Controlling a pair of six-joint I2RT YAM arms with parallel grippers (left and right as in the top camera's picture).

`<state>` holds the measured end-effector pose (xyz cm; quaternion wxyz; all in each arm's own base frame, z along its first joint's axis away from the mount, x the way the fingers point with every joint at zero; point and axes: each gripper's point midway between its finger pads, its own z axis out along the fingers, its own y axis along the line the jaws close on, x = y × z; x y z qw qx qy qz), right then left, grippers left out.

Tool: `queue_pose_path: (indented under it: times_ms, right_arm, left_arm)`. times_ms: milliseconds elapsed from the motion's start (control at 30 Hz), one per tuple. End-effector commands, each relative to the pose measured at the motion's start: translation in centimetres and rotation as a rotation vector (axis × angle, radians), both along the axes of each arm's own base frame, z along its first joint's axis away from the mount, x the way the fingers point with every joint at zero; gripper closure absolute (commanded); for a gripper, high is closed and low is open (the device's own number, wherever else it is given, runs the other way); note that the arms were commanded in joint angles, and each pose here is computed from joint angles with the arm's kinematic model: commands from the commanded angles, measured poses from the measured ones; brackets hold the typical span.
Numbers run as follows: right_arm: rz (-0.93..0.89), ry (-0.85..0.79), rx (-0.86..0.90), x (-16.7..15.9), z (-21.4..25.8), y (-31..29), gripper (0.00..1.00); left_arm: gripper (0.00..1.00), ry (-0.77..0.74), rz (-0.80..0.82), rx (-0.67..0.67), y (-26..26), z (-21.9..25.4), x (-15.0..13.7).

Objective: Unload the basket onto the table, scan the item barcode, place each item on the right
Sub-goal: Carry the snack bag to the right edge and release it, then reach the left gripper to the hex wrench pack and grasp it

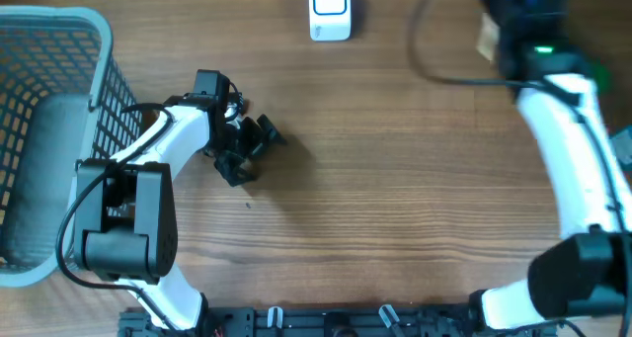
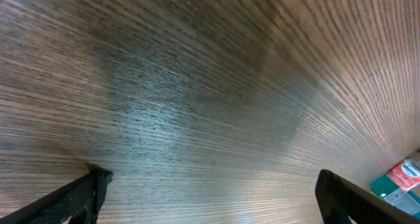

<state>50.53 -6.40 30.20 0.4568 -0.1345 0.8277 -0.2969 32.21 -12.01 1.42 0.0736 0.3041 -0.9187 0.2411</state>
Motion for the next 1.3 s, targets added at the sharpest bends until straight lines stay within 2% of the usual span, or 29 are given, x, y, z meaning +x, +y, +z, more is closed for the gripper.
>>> queue_pose_path:
  times_ms: [0, 33, 167, 267, 300, 333, 367, 400, 433, 500, 567, 600, 633, 667, 733, 800, 867, 933, 1000, 1067, 1200, 1267]
  right_arm:
    - [-0.148, 0.075, 0.388, -2.5, -5.3, -3.4, 0.95]
    - [-0.257, 0.127, 0.437, -4.6, -7.8, -6.4, 0.96]
    - [-0.368, 0.179, 0.465, -7.1, -10.5, -10.2, 0.96]
    - [-0.366, 0.141, 0.497, -6.6, -10.0, -9.9, 0.95]
    - [-0.288, 0.134, 0.542, -5.8, -9.5, -8.2, 0.95]
    - [-0.194, 0.132, 0.595, -5.0, -8.7, -5.9, 0.87]
    - [-0.104, 0.121, 0.656, -4.1, -7.5, -3.2, 0.51]
    - [-0.055, 0.11, 0.692, -3.5, -6.5, -1.4, 0.22]
    - [-0.024, 0.094, 0.742, -2.9, -5.4, 0.8, 0.0]
    - [0.029, 0.099, 0.819, -2.6, -4.7, 3.5, 0.0]
    - [0.094, 0.13, 0.894, -2.8, -4.7, 5.5, 0.0]
    - [0.094, 0.149, 0.903, -3.1, -5.0, 5.7, 0.0]
    - [0.091, 0.164, 0.901, -3.3, -5.2, 5.7, 0.0]
    - [0.085, 0.182, 0.9, -3.6, -5.6, 5.8, 0.0]
    - [0.07, 0.214, 0.907, -4.2, -6.2, 5.9, 0.0]
    - [0.082, 0.273, 1.037, -4.8, -7.5, 7.6, 0.0]
    - [0.075, 0.408, 1.157, -6.3, -10.4, 10.4, 0.02]
    - [0.069, 0.517, 1.194, -7.1, -13.1, 13.4, 0.02]
    - [0.136, 0.612, 1.196, -7.1, -15.6, 19.5, 0.03]
    - [0.202, 0.685, 1.293, -7.4, -16.3, 25.4, 0.04]
    - [0.334, 0.831, 1.383, -9.7, -19.3, 36.9, 0.08]
    - [0.398, 0.889, 1.415, -11.1, -20.3, 40.5, 0.1]
  left_arm:
    - [0.0, -0.03, -0.009, 0.078, 1.3, -0.9, 0.5]
    - [0.0, -0.042, -0.009, 0.077, 1.3, -0.9, 0.8]
    - [0.0, -0.102, -0.008, 0.071, 1.1, -0.7, 2.1]
    - [0.0, -0.116, -0.007, 0.069, 1.1, -0.6, 2.5]
    - [0.0, -0.116, -0.007, 0.07, 1.1, -0.6, 2.5]
    - [0.0, -0.116, -0.007, 0.07, 1.1, -0.6, 2.5]
    - [0.0, -0.116, -0.007, 0.07, 1.1, -0.6, 2.4]
    - [0.0, -0.115, -0.005, 0.069, 1.1, -0.6, 2.5]
    - [0.0, -0.123, 0.024, 0.064, 1.0, -0.5, 3.0]
    - [0.0, -0.159, 0.002, 0.061, 0.9, -0.3, 3.5]
    - [0.0, -0.13, -0.025, 0.155, 2.3, 0.5, 3.3]
    - [0.0, -0.117, -0.057, 0.254, 3.5, 1.8, 3.4]
    - [0.0, -0.127, -0.082, 0.421, 5.5, 5.0, 4.1]
    - [0.0, -0.148, -0.09, 0.499, 6.2, 7.4, 4.9]
    - [0.0, -0.215, -0.153, 0.511, 5.6, 11.5, 6.1]
    - [0.0, -0.26, -0.184, 0.515, 5.6, 13.5, 6.9]
    - [0.0, -0.288, -0.178, 0.522, 6.6, 15.2, 7.5]
    - [0.0, -0.3, -0.168, 0.526, 7.4, 16.6, 7.8]
    - [0.0, -0.373, -0.205, 0.532, 7.3, 19.9, 8.4]
    - [0.0, -0.431, -0.19, 0.539, 7.3, 22.8, 8.8]
    - [0.0, -0.555, -0.152, 0.537, 7.4, 29.1, 8.7]
    - [0.0, -0.584, -0.134, 0.569, 8.0, 30.9, 8.2]
